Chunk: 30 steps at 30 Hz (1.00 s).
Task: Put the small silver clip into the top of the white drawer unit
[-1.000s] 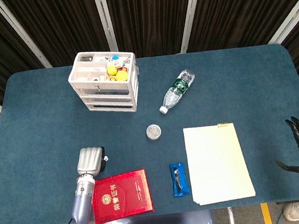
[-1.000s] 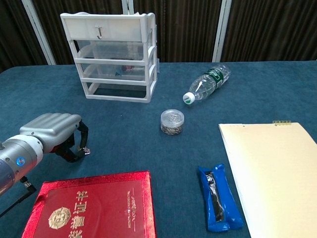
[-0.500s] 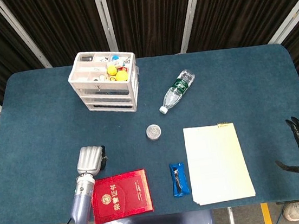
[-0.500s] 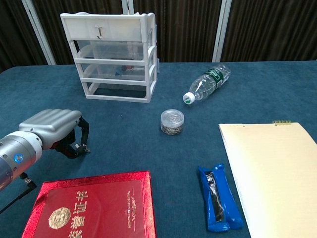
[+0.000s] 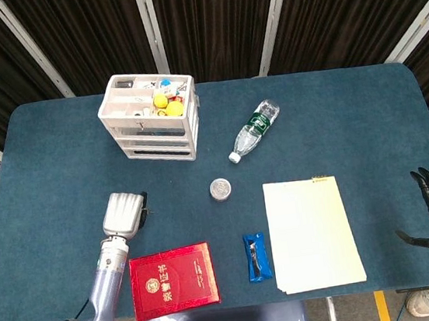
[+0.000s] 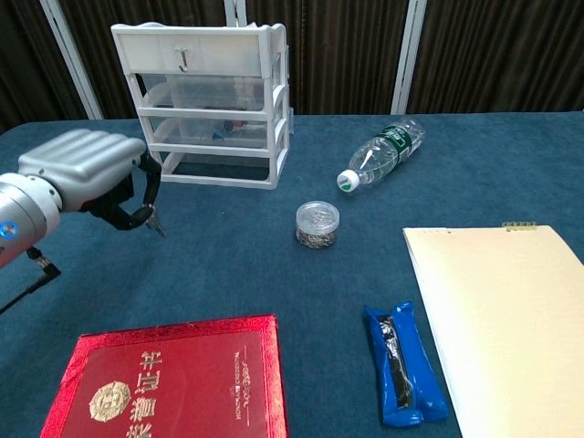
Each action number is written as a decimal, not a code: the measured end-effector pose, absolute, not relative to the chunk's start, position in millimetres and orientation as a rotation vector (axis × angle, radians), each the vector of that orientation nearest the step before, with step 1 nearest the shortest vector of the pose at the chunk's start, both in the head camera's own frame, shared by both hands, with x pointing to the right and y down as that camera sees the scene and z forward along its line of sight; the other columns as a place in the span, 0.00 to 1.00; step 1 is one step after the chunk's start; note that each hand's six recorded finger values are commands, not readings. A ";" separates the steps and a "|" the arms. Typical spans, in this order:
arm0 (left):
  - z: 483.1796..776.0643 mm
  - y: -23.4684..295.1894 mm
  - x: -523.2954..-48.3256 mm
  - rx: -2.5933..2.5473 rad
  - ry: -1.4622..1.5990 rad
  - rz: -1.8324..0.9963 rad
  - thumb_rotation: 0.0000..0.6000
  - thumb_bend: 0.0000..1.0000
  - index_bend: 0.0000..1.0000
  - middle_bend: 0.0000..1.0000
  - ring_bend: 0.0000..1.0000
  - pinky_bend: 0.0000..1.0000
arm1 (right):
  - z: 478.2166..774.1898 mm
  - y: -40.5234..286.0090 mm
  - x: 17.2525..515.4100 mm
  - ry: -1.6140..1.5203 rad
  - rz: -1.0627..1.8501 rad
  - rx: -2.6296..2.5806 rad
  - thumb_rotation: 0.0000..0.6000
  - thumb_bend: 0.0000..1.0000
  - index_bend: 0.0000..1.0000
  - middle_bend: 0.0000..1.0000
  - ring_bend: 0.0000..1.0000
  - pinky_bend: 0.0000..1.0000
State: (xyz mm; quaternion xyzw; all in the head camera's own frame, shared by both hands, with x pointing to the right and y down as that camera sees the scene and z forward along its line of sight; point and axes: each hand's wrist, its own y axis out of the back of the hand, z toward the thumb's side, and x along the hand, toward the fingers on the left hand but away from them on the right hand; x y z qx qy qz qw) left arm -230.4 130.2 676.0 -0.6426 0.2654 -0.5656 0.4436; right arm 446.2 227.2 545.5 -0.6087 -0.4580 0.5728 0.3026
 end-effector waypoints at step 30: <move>638.6 18.6 -224.1 -1.458 0.612 -1.194 1.00 0.44 0.58 1.00 0.88 0.78 | 546.2 228.4 446.9 -1.223 1.533 -1.623 1.00 0.03 0.02 0.00 0.00 0.00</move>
